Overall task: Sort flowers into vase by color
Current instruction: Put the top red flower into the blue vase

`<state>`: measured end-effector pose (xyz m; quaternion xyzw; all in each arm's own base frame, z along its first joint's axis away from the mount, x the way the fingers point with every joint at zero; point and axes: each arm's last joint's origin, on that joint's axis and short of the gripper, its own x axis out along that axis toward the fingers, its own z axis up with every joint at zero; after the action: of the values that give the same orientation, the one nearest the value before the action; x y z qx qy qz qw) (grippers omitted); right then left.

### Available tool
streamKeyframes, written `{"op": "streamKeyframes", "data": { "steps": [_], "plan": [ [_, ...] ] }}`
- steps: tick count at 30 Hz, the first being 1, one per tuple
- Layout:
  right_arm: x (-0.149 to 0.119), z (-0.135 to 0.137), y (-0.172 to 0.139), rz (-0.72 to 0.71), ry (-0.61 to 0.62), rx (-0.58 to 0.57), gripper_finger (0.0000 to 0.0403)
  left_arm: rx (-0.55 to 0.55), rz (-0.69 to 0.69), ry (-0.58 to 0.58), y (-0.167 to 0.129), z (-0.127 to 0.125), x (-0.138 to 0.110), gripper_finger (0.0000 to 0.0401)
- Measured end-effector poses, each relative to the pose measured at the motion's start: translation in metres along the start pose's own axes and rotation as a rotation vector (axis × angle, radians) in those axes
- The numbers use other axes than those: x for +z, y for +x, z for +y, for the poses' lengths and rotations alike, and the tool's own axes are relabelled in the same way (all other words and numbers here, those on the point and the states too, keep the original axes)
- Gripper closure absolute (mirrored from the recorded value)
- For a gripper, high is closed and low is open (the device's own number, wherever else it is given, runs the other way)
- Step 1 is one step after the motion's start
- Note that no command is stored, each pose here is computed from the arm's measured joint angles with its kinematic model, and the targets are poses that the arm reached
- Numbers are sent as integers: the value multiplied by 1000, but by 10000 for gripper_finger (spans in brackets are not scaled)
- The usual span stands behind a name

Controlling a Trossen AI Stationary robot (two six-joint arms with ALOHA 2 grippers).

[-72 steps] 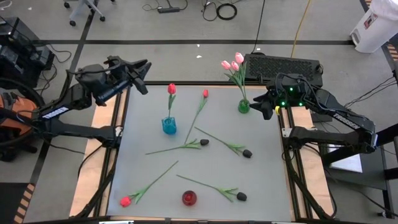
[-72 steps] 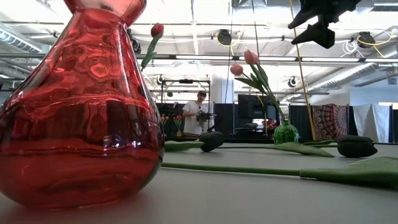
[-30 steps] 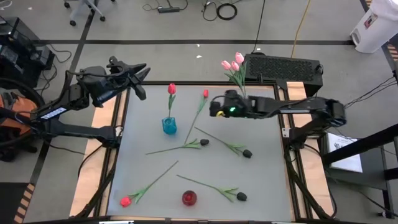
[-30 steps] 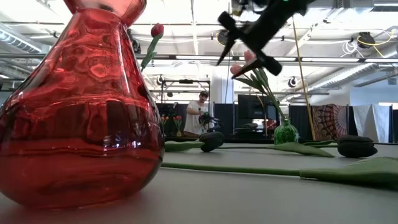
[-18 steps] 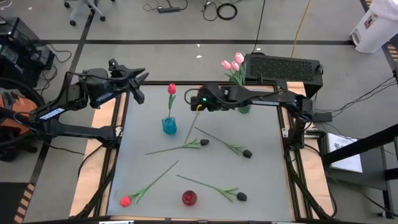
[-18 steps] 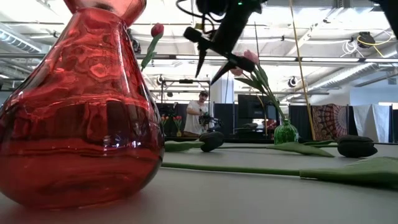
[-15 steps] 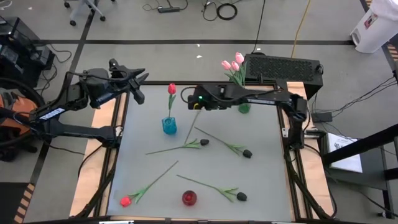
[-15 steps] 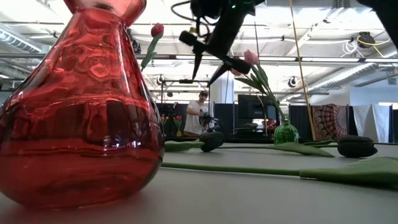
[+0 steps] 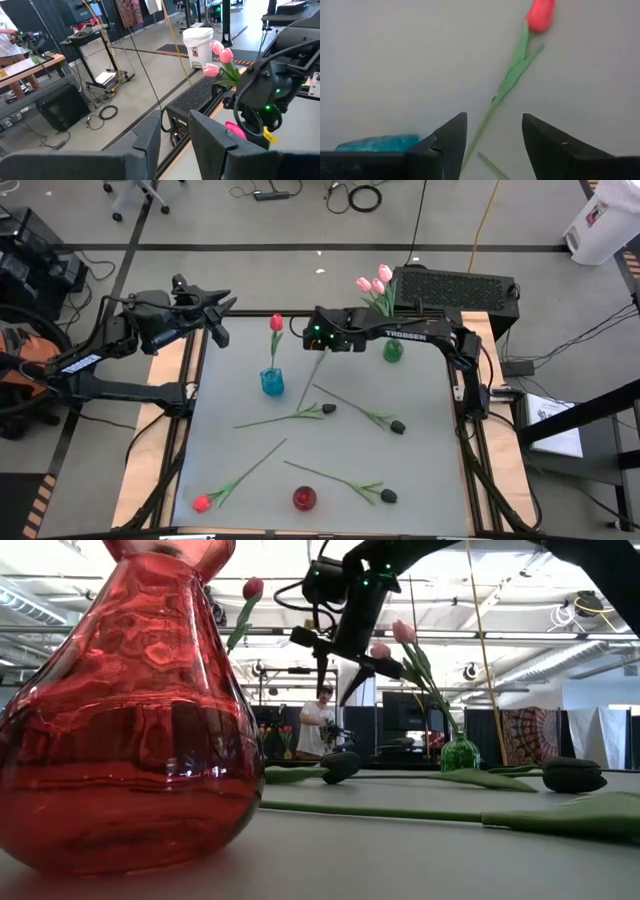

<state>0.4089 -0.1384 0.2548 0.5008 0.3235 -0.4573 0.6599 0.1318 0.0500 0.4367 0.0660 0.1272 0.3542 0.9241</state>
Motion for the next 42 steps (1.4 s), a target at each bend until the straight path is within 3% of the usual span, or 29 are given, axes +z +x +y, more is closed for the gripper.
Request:
{"op": "streamKeyframes", "data": {
  "steps": [16,32,42],
  "plan": [
    [14,-9,34,94,175,-21,220,-8,20,9,-1,0,-2,292],
    [-3,-4,88,153,221,-21,220,-47,87,41,-1,-2,-10,292],
    [-8,-7,101,159,227,-48,220,-67,106,50,-2,-2,-12,292]
  ]
}}
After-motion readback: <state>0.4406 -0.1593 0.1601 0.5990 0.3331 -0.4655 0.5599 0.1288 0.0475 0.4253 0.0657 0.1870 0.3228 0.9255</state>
